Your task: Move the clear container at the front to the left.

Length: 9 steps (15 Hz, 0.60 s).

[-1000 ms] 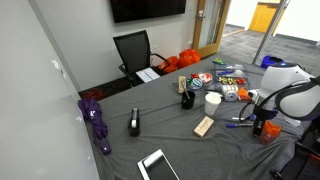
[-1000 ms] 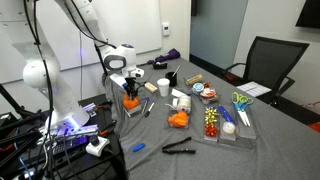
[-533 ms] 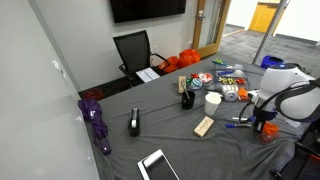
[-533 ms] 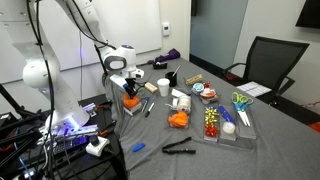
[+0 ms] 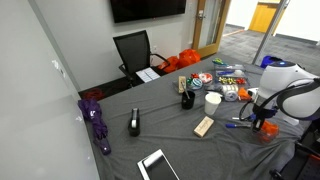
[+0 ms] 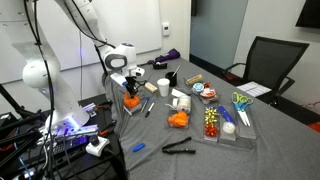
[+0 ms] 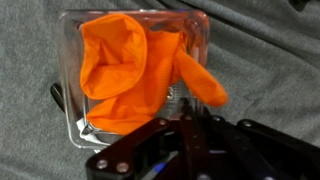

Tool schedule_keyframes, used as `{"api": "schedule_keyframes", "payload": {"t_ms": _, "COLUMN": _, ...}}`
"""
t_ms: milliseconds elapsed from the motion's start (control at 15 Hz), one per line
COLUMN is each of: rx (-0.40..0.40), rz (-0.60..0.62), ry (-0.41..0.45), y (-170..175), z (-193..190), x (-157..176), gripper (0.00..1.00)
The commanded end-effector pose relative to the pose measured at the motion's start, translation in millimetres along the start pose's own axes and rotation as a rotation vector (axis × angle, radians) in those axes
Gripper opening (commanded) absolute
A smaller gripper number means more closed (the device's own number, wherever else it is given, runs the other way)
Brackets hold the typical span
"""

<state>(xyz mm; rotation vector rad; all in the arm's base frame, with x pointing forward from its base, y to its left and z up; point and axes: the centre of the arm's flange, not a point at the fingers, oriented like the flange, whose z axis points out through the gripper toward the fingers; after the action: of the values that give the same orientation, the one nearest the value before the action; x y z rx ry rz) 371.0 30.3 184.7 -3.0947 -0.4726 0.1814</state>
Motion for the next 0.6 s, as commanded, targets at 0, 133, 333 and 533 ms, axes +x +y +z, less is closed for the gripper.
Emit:
{"api": "schedule_keyframes", "payload": {"t_ms": 0, "rx": -0.022, "rz": 0.101, "ry": -0.038, "y": -26.5, "z": -16.0, "x": -5.1, "gripper": 0.02}}
{"api": "schedule_keyframes", "payload": {"t_ms": 133, "rx": -0.033, "rz": 0.168, "ry": -0.053, "y": -39.6, "z": -20.8, "x": 0.4, "gripper": 0.02}}
{"api": "schedule_keyframes", "payload": {"t_ms": 333, "rx": -0.033, "rz": 0.264, "ry": -0.057, "y": -57.2, "z": -28.6, "x": 10.7, "gripper": 0.02}}
{"api": "schedule_keyframes", "payload": {"t_ms": 533, "rx": -0.023, "rz": 0.344, "ry": -0.031, "y": -71.2, "z": -37.5, "x": 26.8, "gripper": 0.02}}
